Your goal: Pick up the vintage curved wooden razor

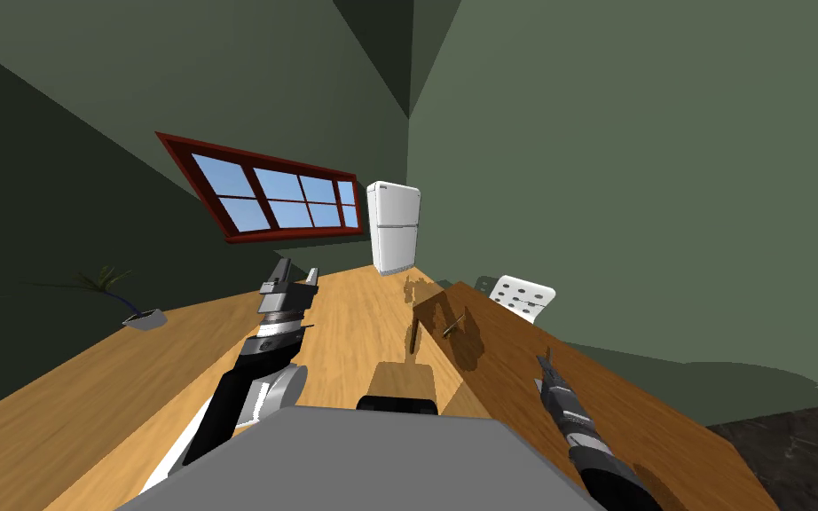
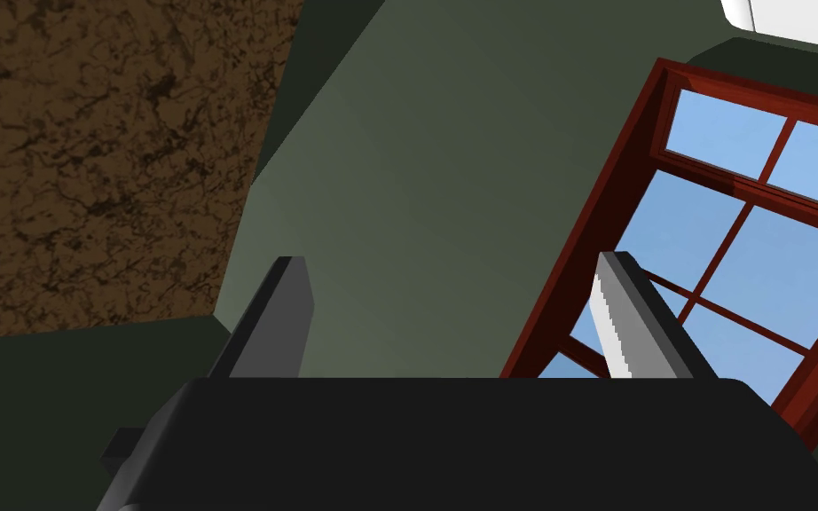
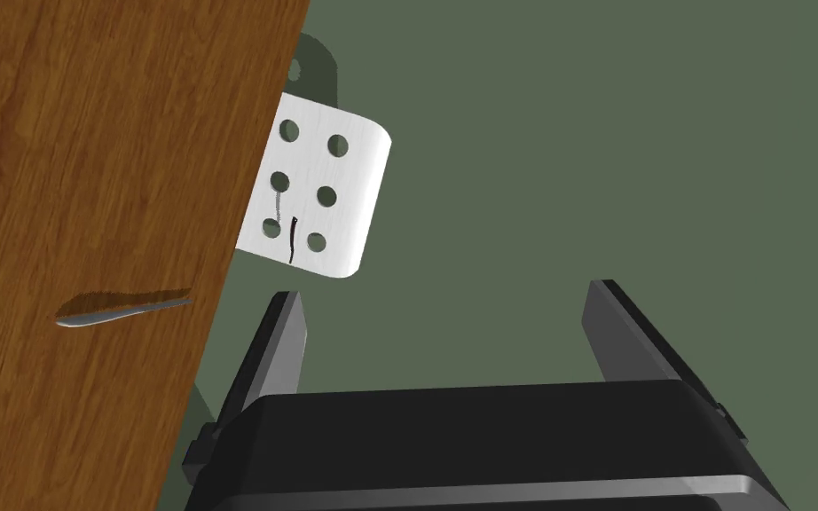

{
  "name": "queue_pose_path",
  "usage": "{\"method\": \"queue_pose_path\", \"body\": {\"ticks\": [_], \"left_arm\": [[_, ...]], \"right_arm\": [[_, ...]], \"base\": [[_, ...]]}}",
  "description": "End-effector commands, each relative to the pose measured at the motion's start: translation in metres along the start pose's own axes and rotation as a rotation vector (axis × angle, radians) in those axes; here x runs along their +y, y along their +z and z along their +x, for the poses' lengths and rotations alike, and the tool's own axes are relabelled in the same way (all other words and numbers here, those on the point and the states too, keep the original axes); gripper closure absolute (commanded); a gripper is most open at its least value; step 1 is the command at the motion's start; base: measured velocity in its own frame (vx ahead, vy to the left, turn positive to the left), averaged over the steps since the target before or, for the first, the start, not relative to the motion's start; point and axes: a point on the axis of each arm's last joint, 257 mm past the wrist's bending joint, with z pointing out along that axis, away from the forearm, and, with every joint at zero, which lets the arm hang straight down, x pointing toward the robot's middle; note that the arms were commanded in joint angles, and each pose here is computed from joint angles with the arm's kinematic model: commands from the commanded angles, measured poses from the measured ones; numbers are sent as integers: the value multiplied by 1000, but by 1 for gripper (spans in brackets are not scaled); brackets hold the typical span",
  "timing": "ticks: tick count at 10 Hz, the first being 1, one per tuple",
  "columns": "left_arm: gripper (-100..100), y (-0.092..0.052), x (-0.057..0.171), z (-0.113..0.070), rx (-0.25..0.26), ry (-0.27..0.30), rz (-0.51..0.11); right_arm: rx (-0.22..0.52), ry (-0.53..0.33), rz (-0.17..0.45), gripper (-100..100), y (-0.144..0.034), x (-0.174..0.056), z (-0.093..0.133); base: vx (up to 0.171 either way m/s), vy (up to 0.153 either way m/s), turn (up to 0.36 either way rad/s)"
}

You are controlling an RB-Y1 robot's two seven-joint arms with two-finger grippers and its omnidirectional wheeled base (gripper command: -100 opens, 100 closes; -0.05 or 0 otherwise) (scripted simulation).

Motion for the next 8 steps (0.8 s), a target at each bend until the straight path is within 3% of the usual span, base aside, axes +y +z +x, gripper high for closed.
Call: {"method": "queue_pose_path", "body": {"ticks": [1,3,5,6,7,8], "left_arm": [[0,0,0,0,0,0,0],[0,0,0,0,0,0,0],[0,0,0,0,0,0,0],[0,0,0,0,0,0,0],[0,0,0,0,0,0,0],[0,0,0,0,0,0,0]], "right_arm": [[-16,-13,64,-100,-8,-23,-13],[-52,-68,237,-100,-41,-85,-51],[-61,-73,275,-100,-52,-100,-57],[-73,-107,355,-100,-73,-124,-75],[-82,-108,381,-100,-80,-135,-80],[-92,-143,460,-100,-102,-157,-99]], "base": [[111,54,32],[146,69,97],[106,70,11],[107,44,89],[112,38,45],[157,73,99]]}}
